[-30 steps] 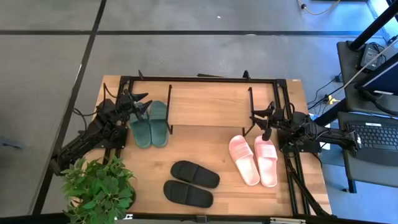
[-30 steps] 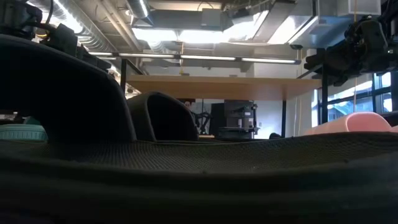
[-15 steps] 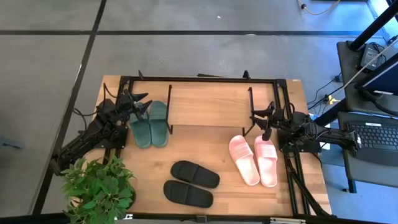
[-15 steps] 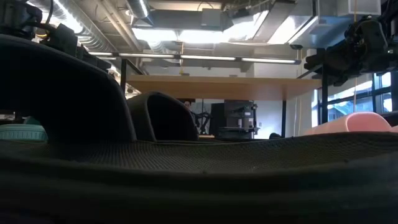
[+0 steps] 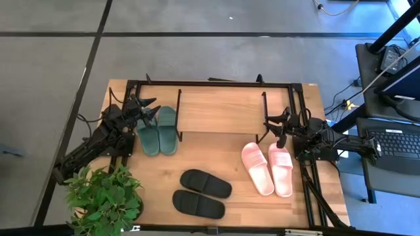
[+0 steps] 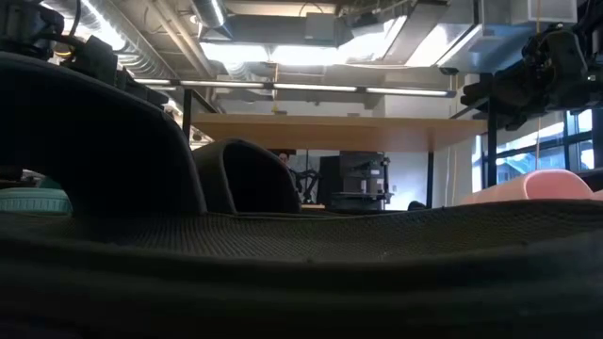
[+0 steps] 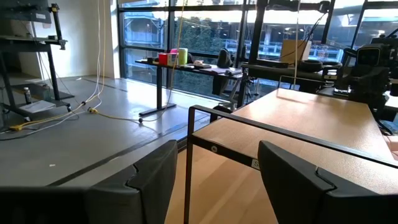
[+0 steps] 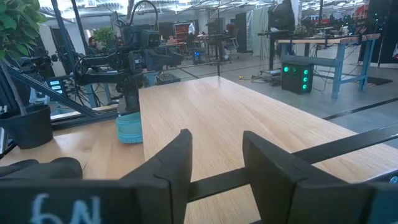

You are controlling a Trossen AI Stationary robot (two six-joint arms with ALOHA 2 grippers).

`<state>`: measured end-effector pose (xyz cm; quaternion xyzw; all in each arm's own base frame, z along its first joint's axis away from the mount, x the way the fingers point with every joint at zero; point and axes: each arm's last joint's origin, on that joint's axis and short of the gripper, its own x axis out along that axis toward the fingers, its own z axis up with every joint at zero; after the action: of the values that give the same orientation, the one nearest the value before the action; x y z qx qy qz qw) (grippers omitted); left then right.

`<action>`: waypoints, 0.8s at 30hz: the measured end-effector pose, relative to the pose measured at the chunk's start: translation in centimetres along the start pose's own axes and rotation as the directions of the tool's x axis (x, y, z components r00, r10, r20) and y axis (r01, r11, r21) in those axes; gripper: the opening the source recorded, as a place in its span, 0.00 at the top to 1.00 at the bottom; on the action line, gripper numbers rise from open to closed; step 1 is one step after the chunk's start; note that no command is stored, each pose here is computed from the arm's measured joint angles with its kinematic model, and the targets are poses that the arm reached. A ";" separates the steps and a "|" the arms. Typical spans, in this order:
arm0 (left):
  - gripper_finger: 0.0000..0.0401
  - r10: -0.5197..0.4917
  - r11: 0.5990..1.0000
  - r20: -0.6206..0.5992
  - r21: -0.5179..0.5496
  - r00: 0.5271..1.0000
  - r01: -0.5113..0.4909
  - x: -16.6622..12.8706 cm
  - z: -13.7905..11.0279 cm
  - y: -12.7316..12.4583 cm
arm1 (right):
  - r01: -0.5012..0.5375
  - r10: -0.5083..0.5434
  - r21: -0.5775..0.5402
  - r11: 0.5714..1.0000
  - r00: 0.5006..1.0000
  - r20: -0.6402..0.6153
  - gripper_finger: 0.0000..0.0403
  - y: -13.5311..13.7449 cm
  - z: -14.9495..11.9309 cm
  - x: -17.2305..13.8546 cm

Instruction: Pick and place slides into the shelf

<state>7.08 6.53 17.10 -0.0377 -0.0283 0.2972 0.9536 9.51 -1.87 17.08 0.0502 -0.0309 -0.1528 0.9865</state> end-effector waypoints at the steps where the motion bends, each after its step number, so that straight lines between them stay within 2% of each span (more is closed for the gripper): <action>1: 0.46 0.000 1.000 0.000 0.000 1.000 0.000 0.0 0.0 0.0 | 0.000 0.000 0.000 1.000 1.000 0.000 0.65 0.0 0.0 0.0; 12: 0.46 0.000 1.000 0.000 0.000 1.000 0.000 0.0 0.0 0.0 | 0.000 0.000 0.004 1.000 1.000 0.001 0.65 0.0 0.0 0.0; 18: 0.46 0.000 1.000 0.000 0.000 1.000 0.000 0.0 0.0 0.0 | 0.002 -0.003 0.132 0.991 1.000 0.007 0.65 0.0 0.1 0.0; 24: 0.46 0.000 1.000 0.000 0.000 1.000 0.000 0.0 0.0 0.0 | 0.001 -0.001 0.092 0.996 1.000 0.007 0.65 0.0 0.1 0.0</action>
<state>7.08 6.53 17.10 -0.0377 -0.0282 0.2973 0.9536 9.50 -1.87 17.14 0.0950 -0.0412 -0.1519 0.9830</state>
